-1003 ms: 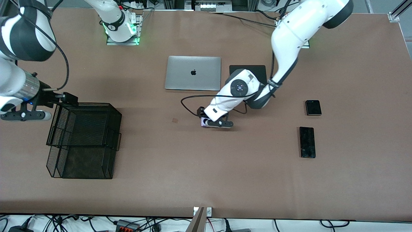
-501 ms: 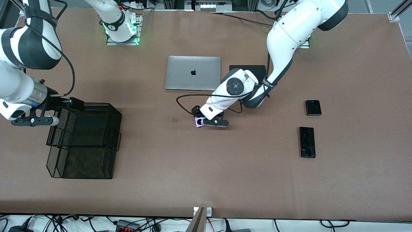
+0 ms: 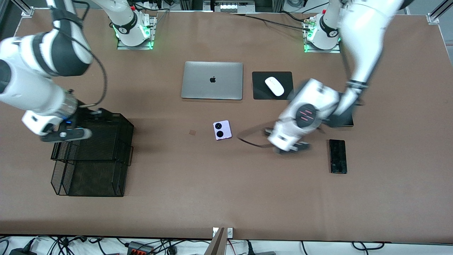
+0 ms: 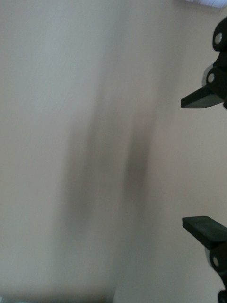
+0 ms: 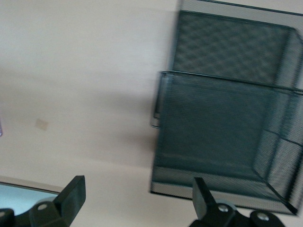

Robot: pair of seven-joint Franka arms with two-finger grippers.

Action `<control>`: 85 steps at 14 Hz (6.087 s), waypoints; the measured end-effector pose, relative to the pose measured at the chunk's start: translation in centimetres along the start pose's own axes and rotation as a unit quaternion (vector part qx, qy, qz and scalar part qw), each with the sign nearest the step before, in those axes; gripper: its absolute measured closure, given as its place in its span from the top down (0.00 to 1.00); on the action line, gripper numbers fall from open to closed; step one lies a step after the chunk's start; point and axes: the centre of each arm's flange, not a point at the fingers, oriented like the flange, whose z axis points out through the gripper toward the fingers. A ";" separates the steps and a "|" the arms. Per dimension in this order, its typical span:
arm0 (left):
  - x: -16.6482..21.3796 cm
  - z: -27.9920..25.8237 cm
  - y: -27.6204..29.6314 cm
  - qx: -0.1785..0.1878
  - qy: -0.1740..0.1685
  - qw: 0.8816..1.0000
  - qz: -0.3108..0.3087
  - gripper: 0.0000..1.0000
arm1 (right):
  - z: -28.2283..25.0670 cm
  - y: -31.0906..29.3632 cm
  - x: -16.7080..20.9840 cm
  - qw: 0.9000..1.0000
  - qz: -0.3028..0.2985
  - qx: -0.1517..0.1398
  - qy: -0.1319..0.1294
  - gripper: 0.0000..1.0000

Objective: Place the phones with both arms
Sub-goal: 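Grasp the white phone with the right gripper while the left gripper grasps the tall phone, then drop the white phone in the basket while the left gripper sets down the tall phone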

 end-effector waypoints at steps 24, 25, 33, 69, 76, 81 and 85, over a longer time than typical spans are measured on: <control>10.1 12.2 -17.5 0.010 0.016 0.986 0.169 1.00 | 27.4 -37.3 0.4 0.983 -0.141 0.048 0.103 1.00; 10.1 12.2 -17.5 0.010 0.016 0.985 0.169 1.00 | 27.5 -37.2 0.5 0.984 -0.139 0.047 0.102 1.00; 10.6 12.2 -18.4 0.010 0.022 0.986 0.166 1.00 | 28.3 -38.1 -0.6 0.991 -0.104 0.042 0.078 1.00; -5.5 0.5 15.4 -0.129 0.030 0.978 0.163 0.80 | 10.2 5.0 3.6 0.975 0.166 -0.095 -0.117 0.85; -12.6 9.1 25.7 -0.230 -0.002 0.969 0.088 0.79 | 11.5 15.4 1.1 0.981 0.134 -0.060 -0.130 0.85; -11.3 7.4 25.2 -0.217 0.023 0.971 0.098 1.00 | 14.2 19.4 0.0 0.986 0.117 -0.053 -0.108 0.85; -8.6 4.2 19.6 -0.086 -0.003 0.991 0.097 1.00 | 11.5 18.9 1.0 0.991 0.108 -0.039 -0.075 1.00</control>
